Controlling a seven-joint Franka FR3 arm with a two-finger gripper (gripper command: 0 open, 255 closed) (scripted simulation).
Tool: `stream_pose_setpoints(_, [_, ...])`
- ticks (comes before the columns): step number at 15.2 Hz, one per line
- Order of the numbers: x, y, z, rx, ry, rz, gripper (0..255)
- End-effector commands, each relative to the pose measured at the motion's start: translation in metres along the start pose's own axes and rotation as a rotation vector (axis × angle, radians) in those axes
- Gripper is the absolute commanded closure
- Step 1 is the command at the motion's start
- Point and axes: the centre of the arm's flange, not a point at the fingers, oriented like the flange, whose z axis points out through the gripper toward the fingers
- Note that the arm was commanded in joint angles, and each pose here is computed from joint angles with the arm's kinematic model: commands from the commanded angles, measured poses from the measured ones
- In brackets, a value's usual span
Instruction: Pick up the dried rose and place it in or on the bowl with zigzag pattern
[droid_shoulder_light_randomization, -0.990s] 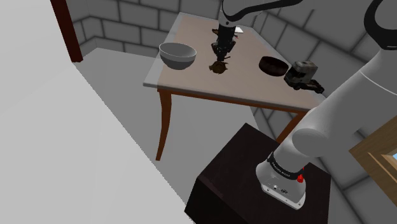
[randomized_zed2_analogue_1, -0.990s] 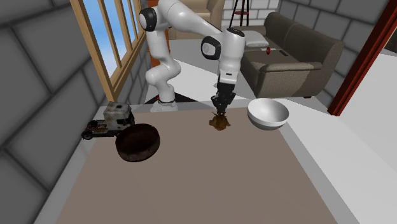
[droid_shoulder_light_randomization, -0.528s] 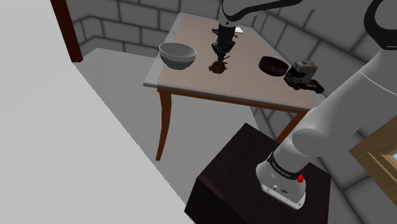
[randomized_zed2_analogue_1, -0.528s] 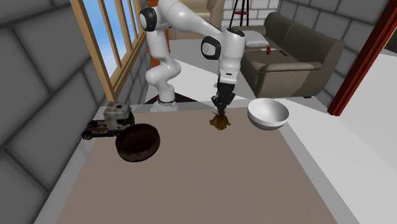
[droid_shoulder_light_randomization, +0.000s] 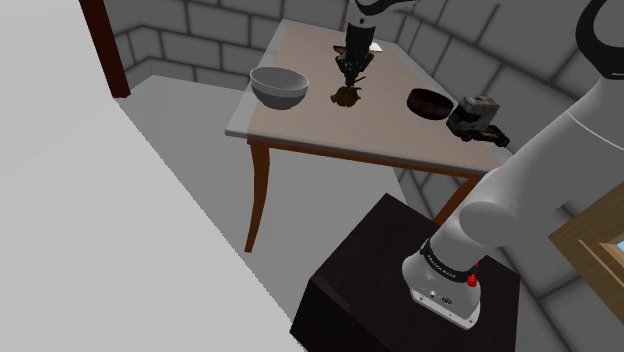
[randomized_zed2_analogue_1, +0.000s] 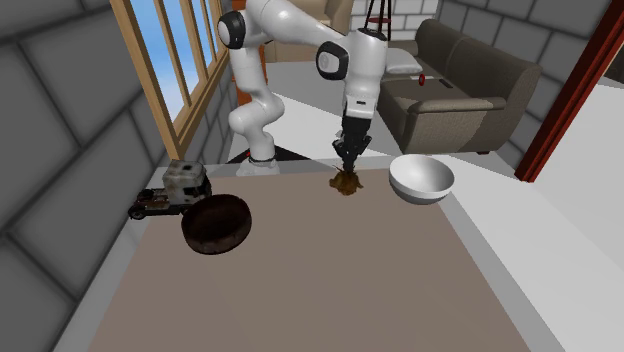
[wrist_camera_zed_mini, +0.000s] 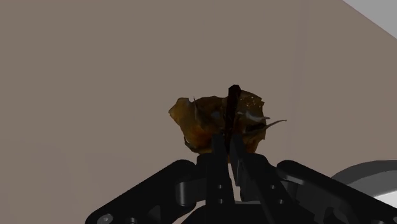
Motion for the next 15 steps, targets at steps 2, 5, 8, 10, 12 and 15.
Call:
stream_pose_setpoints(2, [0.001, 0.002, -0.017, 0.000, 0.000, 0.000, 255])
stream_pose_setpoints(5, [0.002, 0.005, -0.033, 0.000, 0.000, 0.000, 255])
stream_pose_setpoints(8, [0.003, 0.007, -0.048, 0.000, 0.000, 0.000, 255])
stream_pose_setpoints(10, [0.003, 0.009, -0.059, 0.000, 0.000, 0.000, 255])
stream_pose_setpoints(12, [0.004, 0.010, -0.069, 0.000, 0.000, 0.000, 255])
stream_pose_setpoints(15, [0.004, 0.013, -0.085, 0.000, 0.000, 0.000, 255])
